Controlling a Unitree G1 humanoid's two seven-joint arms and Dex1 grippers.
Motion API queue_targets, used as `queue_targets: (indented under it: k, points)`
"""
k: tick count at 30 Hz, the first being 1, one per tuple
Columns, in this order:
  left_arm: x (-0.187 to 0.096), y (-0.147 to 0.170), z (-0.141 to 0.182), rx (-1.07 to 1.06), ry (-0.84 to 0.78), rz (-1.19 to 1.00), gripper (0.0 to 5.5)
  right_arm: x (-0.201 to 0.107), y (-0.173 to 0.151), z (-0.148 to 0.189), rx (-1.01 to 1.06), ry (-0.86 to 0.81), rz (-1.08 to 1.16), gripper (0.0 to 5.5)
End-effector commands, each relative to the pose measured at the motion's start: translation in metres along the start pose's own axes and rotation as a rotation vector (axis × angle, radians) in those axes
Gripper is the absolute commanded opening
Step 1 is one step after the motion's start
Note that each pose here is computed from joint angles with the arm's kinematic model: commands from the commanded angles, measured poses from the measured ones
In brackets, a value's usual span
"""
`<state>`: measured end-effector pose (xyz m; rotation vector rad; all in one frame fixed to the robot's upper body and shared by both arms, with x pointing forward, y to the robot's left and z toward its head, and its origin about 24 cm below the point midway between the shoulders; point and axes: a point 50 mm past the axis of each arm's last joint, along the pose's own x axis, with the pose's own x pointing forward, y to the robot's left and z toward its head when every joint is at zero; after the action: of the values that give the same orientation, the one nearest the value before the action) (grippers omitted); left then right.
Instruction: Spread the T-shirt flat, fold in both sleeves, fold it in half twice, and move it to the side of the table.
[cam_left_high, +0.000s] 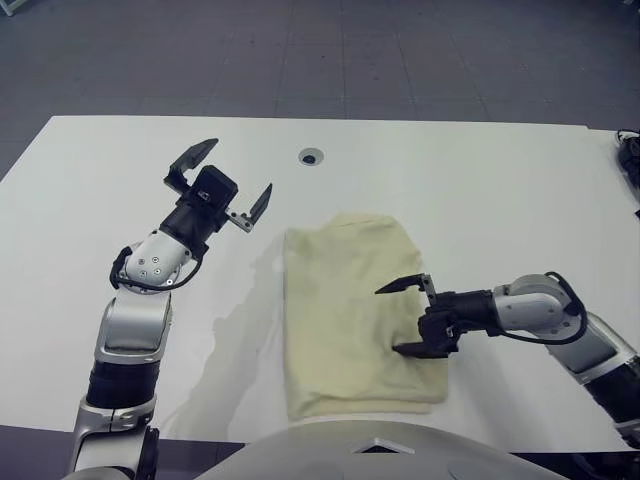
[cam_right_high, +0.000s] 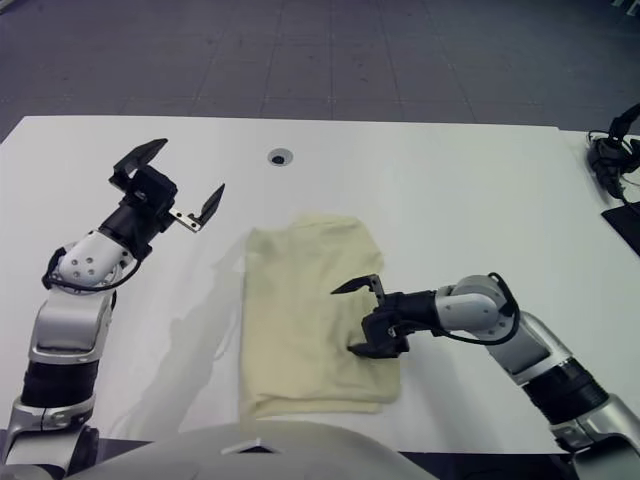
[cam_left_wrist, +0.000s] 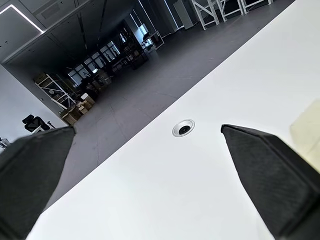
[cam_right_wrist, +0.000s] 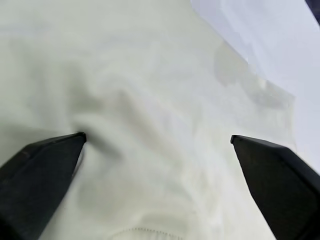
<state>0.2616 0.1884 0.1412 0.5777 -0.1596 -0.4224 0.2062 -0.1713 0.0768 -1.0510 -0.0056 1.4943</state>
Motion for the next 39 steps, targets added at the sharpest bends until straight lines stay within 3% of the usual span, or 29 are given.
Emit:
queue_targets:
  k: [1,6,10,13,16,19,25,30,38,39]
  points:
    - [-0.005,0.001,0.0,0.002,0.004,0.0,5.37,-0.014,-0.021,-0.008,-0.028,0.048,-0.175,5.4]
    - [-0.009,-0.001,0.004,0.025,-0.02,-0.025,5.37,-0.029,-0.04,0.012,0.024,-0.134,-0.405,5.4]
    - [-0.034,0.0,0.01,0.062,-0.05,-0.101,5.37,-0.065,-0.041,0.016,0.132,-0.236,-0.578,5.4]
    - [-0.064,-0.022,0.008,0.116,-0.031,-0.324,5.37,-0.073,-0.02,0.016,0.17,-0.237,-0.507,5.4]
    - [-0.1,-0.06,0.003,0.194,0.021,-0.626,5.37,-0.081,0.009,-0.001,0.121,-0.08,-0.335,5.4]
    - [-0.119,-0.08,0.0,0.332,0.031,-0.761,5.37,-0.09,0.027,-0.014,0.061,0.022,-0.23,5.4]
    - [-0.13,-0.091,-0.001,0.482,0.001,-0.846,5.37,-0.102,0.05,-0.035,-0.029,0.16,-0.064,5.4]
    - [-0.13,-0.109,-0.01,0.51,-0.022,-0.931,5.37,-0.097,0.063,-0.04,-0.078,0.169,0.037,5.4]
    - [-0.125,-0.128,-0.016,0.542,-0.075,-0.987,4.16,-0.076,0.067,-0.036,-0.14,0.069,0.101,5.4]
    - [-0.125,-0.129,-0.016,0.541,-0.079,-0.985,3.98,-0.073,0.067,-0.035,-0.143,0.055,0.109,5.19]
